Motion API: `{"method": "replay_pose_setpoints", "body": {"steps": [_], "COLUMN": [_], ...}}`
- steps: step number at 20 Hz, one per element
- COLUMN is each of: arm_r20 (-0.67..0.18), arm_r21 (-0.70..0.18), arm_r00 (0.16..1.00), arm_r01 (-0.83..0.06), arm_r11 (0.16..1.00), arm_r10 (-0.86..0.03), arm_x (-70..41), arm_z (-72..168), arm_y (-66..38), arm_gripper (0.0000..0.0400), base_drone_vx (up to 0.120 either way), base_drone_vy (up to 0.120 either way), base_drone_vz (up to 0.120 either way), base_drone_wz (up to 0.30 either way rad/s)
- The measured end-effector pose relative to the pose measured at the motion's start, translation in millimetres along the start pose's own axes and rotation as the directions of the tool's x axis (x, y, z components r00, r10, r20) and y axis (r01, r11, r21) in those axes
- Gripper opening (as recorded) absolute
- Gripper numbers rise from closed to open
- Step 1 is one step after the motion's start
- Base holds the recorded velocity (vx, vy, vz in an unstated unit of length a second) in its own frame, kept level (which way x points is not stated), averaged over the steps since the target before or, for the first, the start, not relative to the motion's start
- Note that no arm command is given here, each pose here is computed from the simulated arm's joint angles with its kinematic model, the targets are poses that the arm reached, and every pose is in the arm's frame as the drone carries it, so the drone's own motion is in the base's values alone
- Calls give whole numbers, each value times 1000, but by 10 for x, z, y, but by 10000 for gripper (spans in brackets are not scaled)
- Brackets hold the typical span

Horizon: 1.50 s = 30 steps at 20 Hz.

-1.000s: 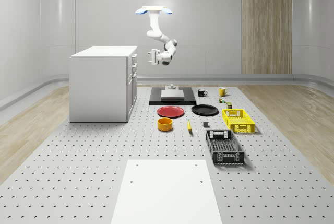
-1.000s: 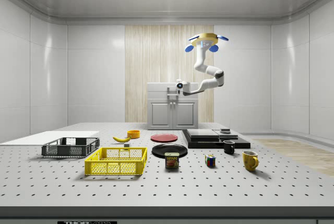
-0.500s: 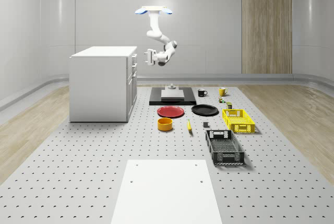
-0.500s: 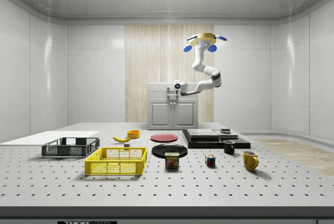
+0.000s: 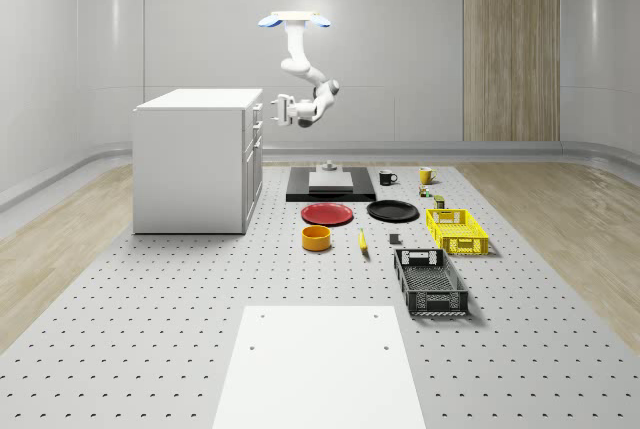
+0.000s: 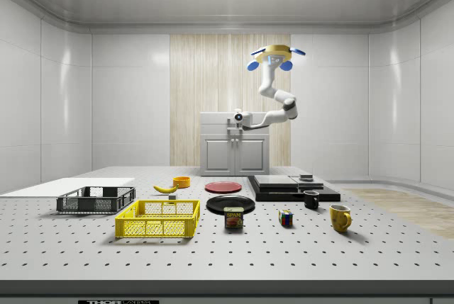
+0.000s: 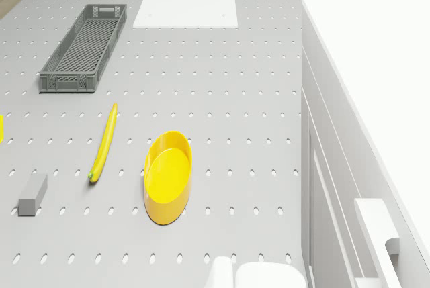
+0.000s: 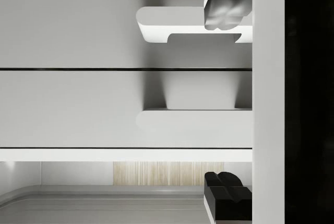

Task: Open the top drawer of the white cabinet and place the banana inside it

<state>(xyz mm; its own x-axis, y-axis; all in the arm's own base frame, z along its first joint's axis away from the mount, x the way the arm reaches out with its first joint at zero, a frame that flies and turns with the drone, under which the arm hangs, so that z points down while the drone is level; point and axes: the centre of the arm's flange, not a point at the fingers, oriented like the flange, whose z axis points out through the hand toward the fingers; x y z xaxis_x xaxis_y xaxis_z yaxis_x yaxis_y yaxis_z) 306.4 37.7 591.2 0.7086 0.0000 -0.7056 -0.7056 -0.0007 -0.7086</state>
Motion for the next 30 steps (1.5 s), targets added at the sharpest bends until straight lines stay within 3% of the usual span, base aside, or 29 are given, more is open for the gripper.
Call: {"method": "replay_pose_setpoints", "body": {"steps": [8, 30], "arm_r20": [0, 1], "arm_r21": [0, 0], "arm_r00": [1000, 1000], "arm_r01": [0, 0], "arm_r11": [1000, 1000], "arm_r10": [0, 0], "arm_x": [0, 56], "arm_z": [287, 601], "arm_y": [0, 55], "arm_gripper": [400, 400], "base_drone_vx": [0, 0], "base_drone_vy": [0, 0], "base_drone_vz": [0, 0], "base_drone_wz": [0, 0]}}
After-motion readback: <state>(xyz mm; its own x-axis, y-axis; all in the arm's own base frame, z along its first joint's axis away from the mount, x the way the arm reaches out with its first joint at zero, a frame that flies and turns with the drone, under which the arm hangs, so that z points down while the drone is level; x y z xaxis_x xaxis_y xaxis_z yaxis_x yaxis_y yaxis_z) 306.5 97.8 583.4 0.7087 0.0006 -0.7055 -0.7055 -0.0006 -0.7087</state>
